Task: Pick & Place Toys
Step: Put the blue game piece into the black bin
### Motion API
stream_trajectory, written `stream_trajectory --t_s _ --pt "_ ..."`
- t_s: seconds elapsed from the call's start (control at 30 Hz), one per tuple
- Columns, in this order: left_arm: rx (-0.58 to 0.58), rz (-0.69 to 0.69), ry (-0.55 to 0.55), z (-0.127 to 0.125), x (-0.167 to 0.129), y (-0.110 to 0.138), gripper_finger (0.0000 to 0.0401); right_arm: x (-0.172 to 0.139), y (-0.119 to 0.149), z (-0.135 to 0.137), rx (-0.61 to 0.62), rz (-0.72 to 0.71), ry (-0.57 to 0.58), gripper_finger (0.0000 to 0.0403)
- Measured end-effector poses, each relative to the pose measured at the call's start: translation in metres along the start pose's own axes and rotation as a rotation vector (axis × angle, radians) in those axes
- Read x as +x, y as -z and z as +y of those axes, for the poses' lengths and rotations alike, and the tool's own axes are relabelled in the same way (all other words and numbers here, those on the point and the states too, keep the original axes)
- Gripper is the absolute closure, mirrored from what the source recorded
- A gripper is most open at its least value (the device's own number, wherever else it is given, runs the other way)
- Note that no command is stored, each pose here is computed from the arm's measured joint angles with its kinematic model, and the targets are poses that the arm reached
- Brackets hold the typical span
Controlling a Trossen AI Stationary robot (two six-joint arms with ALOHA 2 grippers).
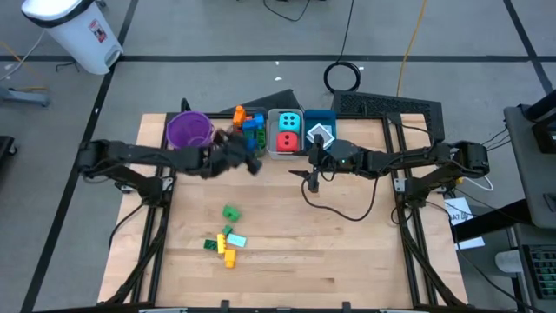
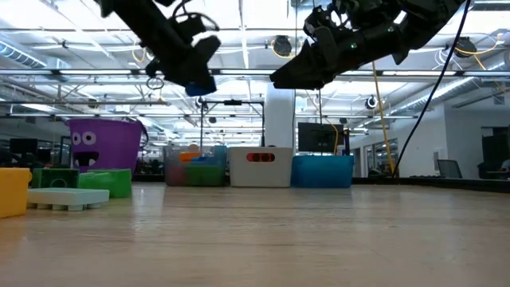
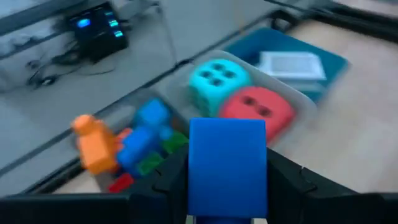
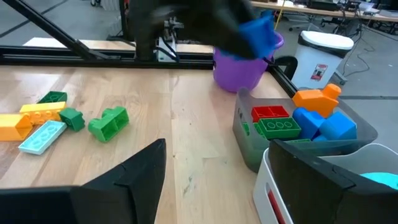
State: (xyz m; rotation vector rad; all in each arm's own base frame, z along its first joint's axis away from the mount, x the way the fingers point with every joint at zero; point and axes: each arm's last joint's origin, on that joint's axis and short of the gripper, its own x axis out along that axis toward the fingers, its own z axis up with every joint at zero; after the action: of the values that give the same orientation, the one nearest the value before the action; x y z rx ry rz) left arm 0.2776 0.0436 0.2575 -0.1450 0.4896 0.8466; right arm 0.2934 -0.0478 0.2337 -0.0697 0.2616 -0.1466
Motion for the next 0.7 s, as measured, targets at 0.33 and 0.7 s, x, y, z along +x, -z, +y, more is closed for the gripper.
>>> stream_trajectory --t_s 0.33,0.7 --pt "-0.229 0.164 -0.123 0.050 0.072 0.010 0.0252 0.000 0.000 0.000 -0.001 0.002 0.000 0.0147" --pt "-0.296 0.293 -0.259 0.071 0.110 0.037 0.0250 0.000 0.001 0.000 -0.002 0.011 -0.001 0.0147"
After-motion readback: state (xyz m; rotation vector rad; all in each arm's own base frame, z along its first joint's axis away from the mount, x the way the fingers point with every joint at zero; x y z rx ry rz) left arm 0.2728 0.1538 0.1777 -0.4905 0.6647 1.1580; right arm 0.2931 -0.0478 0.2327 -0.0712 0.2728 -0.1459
